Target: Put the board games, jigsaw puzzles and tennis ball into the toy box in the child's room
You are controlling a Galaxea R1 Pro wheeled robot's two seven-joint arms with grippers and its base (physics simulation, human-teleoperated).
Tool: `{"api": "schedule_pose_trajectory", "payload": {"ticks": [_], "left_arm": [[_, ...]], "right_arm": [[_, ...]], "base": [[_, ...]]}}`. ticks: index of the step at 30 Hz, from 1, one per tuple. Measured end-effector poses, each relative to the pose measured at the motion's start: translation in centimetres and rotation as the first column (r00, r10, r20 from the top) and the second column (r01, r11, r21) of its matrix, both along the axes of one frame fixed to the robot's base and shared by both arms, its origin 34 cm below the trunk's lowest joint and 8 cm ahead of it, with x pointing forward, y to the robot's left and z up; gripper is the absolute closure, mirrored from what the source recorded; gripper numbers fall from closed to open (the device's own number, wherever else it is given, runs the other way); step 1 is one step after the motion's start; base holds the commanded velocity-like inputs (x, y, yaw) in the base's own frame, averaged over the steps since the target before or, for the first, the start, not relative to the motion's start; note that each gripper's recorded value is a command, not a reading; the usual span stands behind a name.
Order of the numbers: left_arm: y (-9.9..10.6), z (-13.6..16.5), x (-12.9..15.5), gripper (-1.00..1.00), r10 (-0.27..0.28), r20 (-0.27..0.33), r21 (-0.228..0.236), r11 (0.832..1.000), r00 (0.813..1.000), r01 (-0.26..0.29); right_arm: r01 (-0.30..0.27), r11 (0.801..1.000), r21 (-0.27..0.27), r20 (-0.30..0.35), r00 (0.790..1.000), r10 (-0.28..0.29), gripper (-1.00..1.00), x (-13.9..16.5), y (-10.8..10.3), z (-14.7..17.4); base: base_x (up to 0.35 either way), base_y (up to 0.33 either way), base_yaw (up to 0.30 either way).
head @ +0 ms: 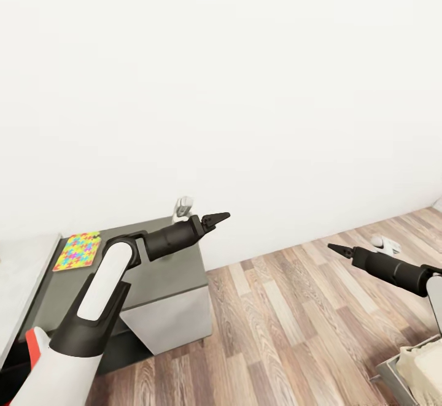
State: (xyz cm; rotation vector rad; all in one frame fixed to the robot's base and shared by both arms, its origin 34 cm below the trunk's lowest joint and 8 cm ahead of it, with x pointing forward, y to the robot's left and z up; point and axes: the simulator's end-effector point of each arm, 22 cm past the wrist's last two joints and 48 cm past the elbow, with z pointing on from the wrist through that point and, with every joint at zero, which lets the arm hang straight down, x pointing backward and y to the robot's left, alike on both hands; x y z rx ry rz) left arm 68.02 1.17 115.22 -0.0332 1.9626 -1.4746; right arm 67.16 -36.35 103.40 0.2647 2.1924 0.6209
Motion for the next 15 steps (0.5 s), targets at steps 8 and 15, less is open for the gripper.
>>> {"api": "schedule_pose_trajectory", "payload": {"ticks": [8,15], "left_arm": [[0.0,0.7,-0.2,-1.00,0.000,0.012,0.000,1.000,1.000,0.000],[0.0,1.2,-0.3,-1.00,0.001,0.022,0.000,1.000,1.000,-0.001]], "right_arm": [[-0.005,1.000,0.000,0.010,1.000,0.005,-1.00,0.0,0.2,0.6],[-0.012,1.000,-0.002,0.018,1.000,0.012,-1.00,-0.1,0.5,1.1]], "base": [[0.000,0.000,-0.159],[0.000,0.000,-0.168]]}}
